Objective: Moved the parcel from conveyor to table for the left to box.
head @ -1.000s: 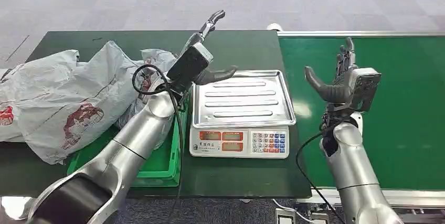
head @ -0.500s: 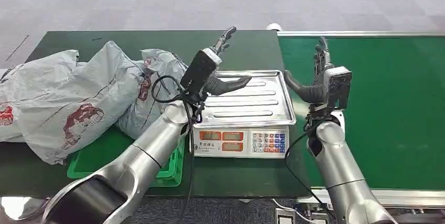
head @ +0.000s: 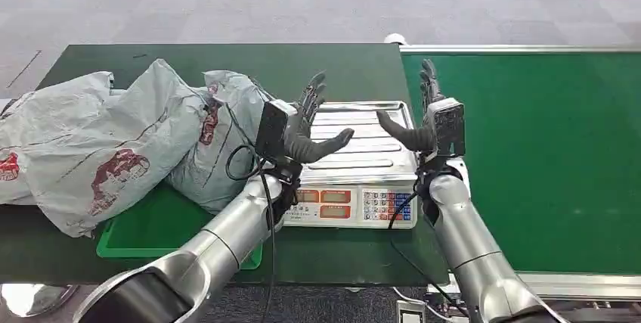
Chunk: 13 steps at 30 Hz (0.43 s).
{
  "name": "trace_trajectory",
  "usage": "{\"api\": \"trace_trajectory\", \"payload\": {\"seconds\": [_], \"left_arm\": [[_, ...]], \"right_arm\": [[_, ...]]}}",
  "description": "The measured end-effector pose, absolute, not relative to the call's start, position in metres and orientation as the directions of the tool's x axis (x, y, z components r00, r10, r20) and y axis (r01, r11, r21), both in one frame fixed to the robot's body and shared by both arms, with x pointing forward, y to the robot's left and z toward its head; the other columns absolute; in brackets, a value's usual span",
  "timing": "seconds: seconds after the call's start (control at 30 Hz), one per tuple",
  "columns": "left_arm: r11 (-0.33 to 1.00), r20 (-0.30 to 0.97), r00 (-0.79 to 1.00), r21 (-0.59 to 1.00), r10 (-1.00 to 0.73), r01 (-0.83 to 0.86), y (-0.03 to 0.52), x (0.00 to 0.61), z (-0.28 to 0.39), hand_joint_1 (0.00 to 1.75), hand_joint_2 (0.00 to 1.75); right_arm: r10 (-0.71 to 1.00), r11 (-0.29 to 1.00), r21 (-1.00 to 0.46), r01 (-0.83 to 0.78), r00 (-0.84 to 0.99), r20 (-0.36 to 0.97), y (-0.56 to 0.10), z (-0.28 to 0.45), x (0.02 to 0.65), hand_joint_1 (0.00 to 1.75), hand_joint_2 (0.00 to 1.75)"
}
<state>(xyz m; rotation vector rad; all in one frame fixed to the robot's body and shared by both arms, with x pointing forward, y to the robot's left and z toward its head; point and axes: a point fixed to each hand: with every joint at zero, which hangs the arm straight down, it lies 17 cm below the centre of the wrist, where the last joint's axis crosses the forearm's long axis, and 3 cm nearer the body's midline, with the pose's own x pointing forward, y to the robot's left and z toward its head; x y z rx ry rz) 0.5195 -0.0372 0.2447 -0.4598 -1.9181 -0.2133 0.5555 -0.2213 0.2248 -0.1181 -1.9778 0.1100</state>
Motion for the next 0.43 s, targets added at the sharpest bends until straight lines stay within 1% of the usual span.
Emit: {"api": "trace_trajectory", "payload": {"seconds": [0.1,0.17,0.3,0.43], "left_arm": [[0.917,0.924,-0.333,-0.042,0.187,0.398,-0.040,0.517,0.241,0.00,1.75],[0.916,0.930,-0.315,-0.053,0.191,0.398,-0.042,0.516,0.237,0.00,1.75],[0.903,0.939,-0.276,-0.074,0.206,0.424,-0.049,0.512,0.229,0.00,1.75],[0.893,0.944,-0.271,-0.049,0.188,0.447,-0.055,0.508,0.222,0.00,1.75]], "right_arm": [[0.137,0.990,-0.133,0.039,-0.372,0.918,-0.225,0.213,0.549,0.00,1.75],[0.131,0.991,-0.124,0.044,-0.365,0.922,-0.229,0.210,0.544,0.00,1.75],[0.116,0.993,-0.105,0.051,-0.349,0.930,-0.235,0.203,0.540,0.00,1.75],[0.100,0.995,-0.087,0.054,-0.334,0.937,-0.239,0.193,0.534,0.00,1.75]]}}
